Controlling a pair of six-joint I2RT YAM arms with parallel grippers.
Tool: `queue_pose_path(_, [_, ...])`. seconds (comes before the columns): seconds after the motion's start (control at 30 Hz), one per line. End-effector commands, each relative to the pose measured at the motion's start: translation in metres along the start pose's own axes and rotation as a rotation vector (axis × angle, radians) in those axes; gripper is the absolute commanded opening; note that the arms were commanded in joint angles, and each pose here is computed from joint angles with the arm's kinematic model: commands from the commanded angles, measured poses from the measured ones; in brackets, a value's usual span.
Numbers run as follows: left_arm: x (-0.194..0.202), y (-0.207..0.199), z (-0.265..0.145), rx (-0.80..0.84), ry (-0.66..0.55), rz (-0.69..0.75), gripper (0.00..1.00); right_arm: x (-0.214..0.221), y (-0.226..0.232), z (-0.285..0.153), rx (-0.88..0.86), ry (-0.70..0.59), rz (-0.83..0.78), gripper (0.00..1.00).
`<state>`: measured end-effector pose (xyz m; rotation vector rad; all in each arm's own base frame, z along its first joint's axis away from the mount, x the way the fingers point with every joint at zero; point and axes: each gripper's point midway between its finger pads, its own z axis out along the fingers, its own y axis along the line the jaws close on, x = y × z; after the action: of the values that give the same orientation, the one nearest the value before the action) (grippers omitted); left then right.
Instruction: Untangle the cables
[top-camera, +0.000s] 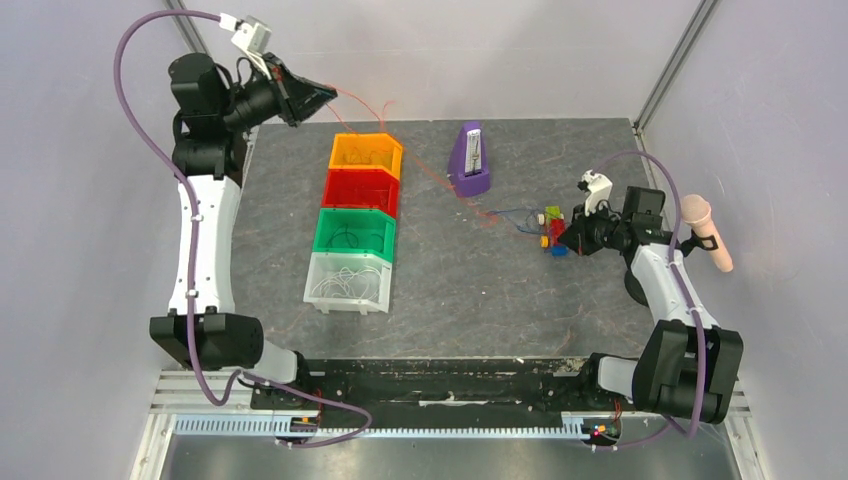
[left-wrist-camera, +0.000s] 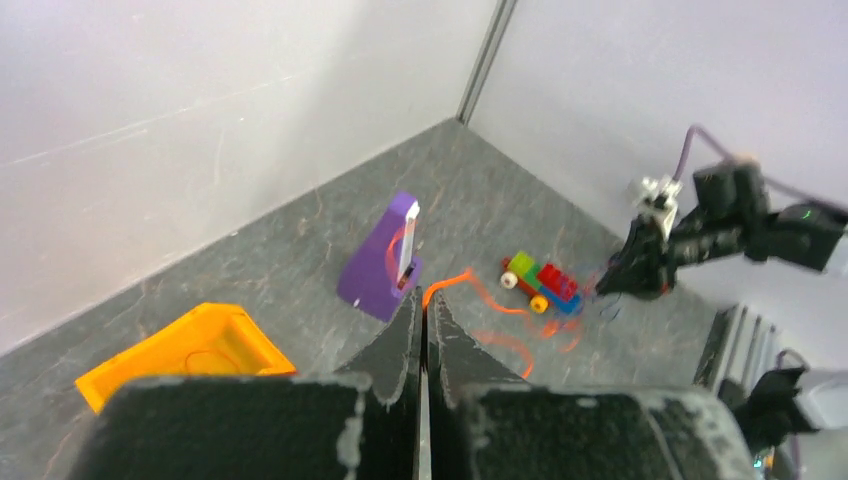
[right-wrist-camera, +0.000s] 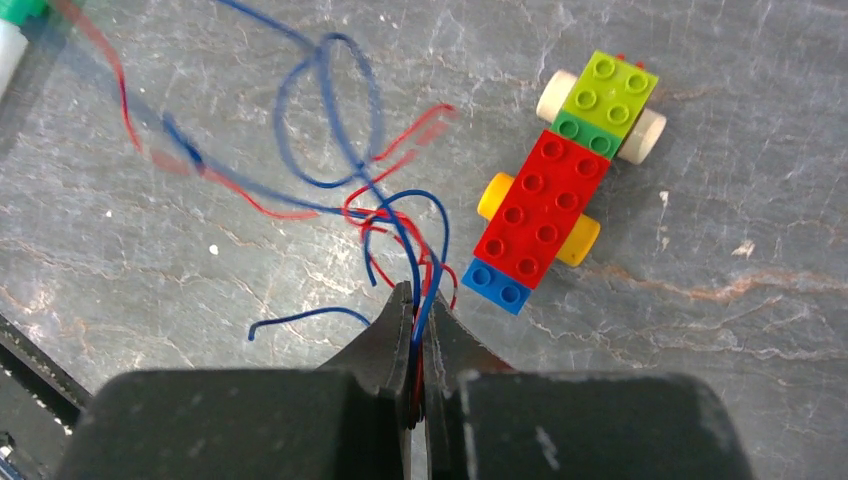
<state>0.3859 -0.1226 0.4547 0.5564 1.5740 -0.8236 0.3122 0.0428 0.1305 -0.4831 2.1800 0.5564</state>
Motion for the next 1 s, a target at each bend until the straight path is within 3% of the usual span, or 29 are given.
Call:
queue_pose_path(0.0, [-0.068,-0.004,-0.007,0.05,-0.197,-0.088,0.02,0.021,-0.008,0.001,0.043,0.049,-0.018,0.0])
queue_pose_path(0.1, [-0.088,-0.016,-0.007,0.119,-0.239,-0.085,0.02,0.022,-0.005,0.001,0.037,0.041,-0.023,0.0])
queue_pose_path(0.23, [-0.084,-0.017,-0.004,0.071,-0.251,-0.04,0.02,0.008,0.011,0.007,-0.002,0.013,-0.04,0.0])
queue_pose_path(0.33, [-0.111,0.014,-0.016,-0.069,-0.312,0.013,0.02,0.013,0.007,0.008,0.028,0.035,-0.061,0.0])
queue_pose_path(0.57, [-0.17,0.11,-0.076,-0.371,-0.47,-0.028,0.02,0.047,-0.003,0.004,0.06,0.138,-0.137,0.0])
queue_pose_path(0.73, [-0.162,0.102,-0.058,-0.257,-0.438,-0.051,0.02,0.032,0.013,0.006,-0.006,0.089,-0.098,0.0])
queue_pose_path(0.97, [-0.143,0.136,-0.052,-0.346,-0.428,-0.019,0.02,0.01,0.033,0.006,-0.066,0.038,-0.099,0.0])
